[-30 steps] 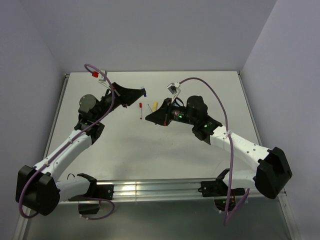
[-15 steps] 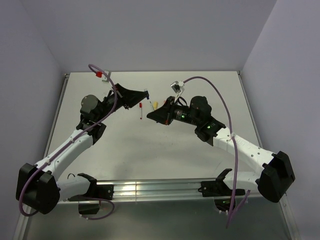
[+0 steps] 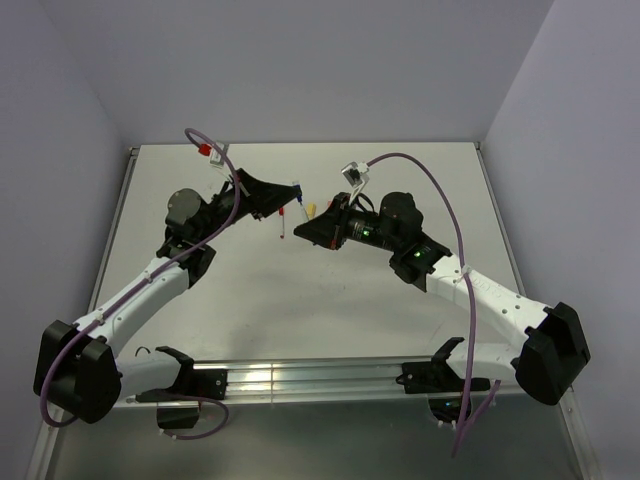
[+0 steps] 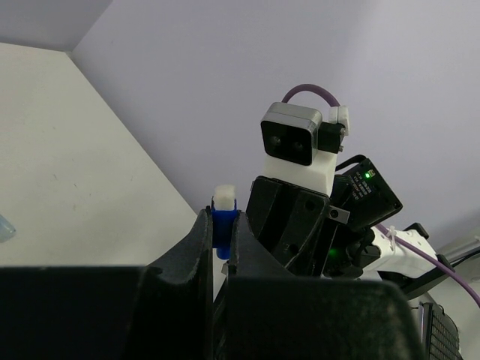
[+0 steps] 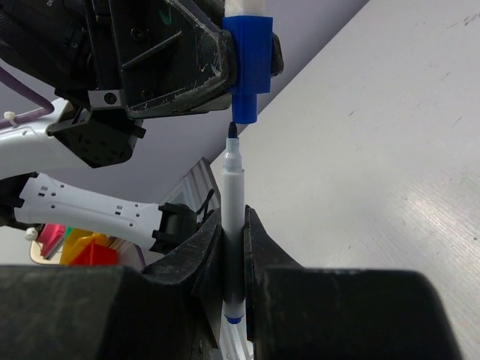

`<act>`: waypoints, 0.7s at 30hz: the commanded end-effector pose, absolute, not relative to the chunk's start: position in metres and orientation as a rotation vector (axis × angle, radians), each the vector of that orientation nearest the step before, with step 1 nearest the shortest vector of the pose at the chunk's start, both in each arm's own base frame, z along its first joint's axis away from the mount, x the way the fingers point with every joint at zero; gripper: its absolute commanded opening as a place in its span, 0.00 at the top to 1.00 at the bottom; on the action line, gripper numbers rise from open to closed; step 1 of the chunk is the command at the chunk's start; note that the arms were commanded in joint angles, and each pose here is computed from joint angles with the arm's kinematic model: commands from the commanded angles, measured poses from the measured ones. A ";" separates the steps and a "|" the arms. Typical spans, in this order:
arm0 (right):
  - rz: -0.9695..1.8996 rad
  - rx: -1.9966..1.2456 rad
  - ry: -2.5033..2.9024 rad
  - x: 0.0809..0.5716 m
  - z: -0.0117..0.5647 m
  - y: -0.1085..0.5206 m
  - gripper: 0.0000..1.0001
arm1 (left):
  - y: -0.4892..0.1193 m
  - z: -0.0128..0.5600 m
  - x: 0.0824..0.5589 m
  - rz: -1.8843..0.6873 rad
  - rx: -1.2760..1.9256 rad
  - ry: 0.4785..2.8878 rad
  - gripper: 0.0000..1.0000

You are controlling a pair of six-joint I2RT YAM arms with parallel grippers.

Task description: Insert the pens into the pen caps

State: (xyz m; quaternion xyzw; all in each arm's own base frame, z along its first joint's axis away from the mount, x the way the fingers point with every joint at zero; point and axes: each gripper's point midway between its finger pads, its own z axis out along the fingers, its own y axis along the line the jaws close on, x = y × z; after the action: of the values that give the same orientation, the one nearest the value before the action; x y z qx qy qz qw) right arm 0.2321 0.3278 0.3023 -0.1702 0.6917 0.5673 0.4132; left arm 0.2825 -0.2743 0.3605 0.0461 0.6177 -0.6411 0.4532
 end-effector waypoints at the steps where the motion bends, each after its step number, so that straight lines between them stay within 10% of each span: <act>1: 1.417 -0.447 1.640 0.232 0.329 0.324 1.00 | -0.277 0.375 0.275 -1.584 0.187 1.457 1.00; 21: 1.376 -0.402 1.635 0.239 0.331 0.314 1.00 | -0.286 0.371 0.267 -1.606 0.224 1.467 1.00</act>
State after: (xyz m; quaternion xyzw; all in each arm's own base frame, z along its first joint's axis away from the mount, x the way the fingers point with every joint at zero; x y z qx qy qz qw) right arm 0.2333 0.3237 0.3020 -0.1673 0.6951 0.5616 0.4165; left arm 0.2794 -0.2795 0.3606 0.0549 0.6148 -0.6415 0.4556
